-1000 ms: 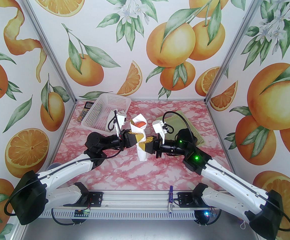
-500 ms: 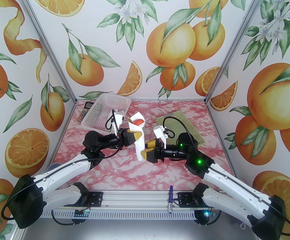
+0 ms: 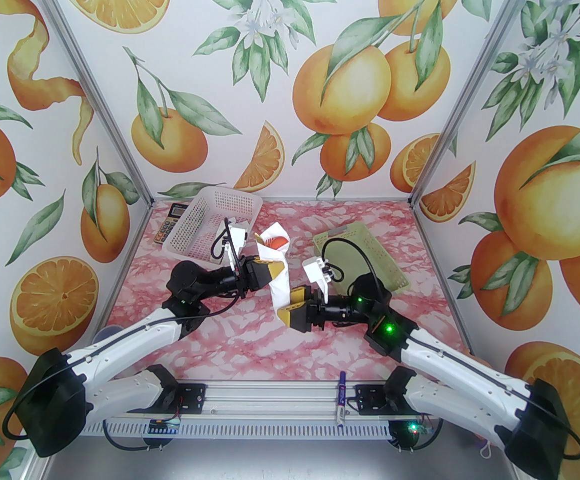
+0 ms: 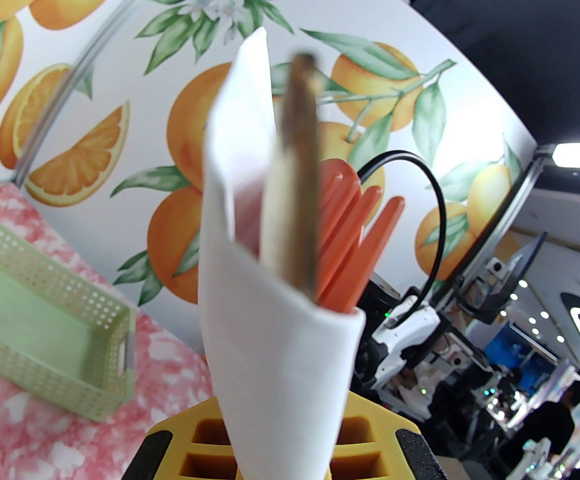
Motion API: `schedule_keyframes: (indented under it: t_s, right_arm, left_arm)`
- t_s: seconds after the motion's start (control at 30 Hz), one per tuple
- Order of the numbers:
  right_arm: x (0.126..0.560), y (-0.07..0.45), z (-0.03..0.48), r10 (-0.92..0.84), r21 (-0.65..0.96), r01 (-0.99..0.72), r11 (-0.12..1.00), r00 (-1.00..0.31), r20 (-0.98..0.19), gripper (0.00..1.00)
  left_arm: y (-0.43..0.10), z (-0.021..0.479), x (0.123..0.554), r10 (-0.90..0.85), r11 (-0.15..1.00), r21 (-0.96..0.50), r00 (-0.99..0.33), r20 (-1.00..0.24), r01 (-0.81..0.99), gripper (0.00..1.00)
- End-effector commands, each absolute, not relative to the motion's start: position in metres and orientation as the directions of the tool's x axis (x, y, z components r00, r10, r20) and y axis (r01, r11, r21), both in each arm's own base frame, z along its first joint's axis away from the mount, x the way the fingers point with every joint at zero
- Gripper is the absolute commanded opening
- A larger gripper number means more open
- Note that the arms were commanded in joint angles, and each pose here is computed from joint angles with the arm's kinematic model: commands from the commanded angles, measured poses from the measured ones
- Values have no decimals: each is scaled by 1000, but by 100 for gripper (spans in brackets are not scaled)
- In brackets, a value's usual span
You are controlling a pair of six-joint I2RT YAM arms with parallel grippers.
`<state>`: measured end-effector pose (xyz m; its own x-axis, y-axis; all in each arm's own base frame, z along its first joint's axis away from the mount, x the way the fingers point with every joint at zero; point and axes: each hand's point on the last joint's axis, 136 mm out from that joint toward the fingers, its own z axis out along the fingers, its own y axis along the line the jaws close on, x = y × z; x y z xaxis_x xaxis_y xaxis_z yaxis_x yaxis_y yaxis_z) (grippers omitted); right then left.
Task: Place the utensils on the paper napkin and roll it up
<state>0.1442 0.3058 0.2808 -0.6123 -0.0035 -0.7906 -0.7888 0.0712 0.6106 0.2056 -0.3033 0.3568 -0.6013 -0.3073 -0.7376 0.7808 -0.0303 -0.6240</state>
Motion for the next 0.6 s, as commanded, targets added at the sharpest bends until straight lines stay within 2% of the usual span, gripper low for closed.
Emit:
schedule_keyframes:
  t_s: [0.0, 0.1, 0.27, 0.57]
  right_arm:
    - [144, 309, 283, 3, 602, -796, 60, -603, -798, 46]
    - [144, 308, 279, 2, 605, -793, 69, -606, -795, 34]
    - [142, 307, 271, -13, 614, -784, 90, -618, -786, 19]
    - [140, 300, 234, -99, 633, -751, 188, -656, -748, 17]
  left_arm:
    - [-300, 374, 208, -344, -23, -589, -560, -754, 808, 1]
    - [-300, 374, 210, -345, -16, -593, -561, -753, 805, 1]
    - [-299, 372, 216, -348, 8, -607, -567, -746, 794, 0]
    - [-299, 374, 223, -346, 10, -617, -576, -741, 787, 0]
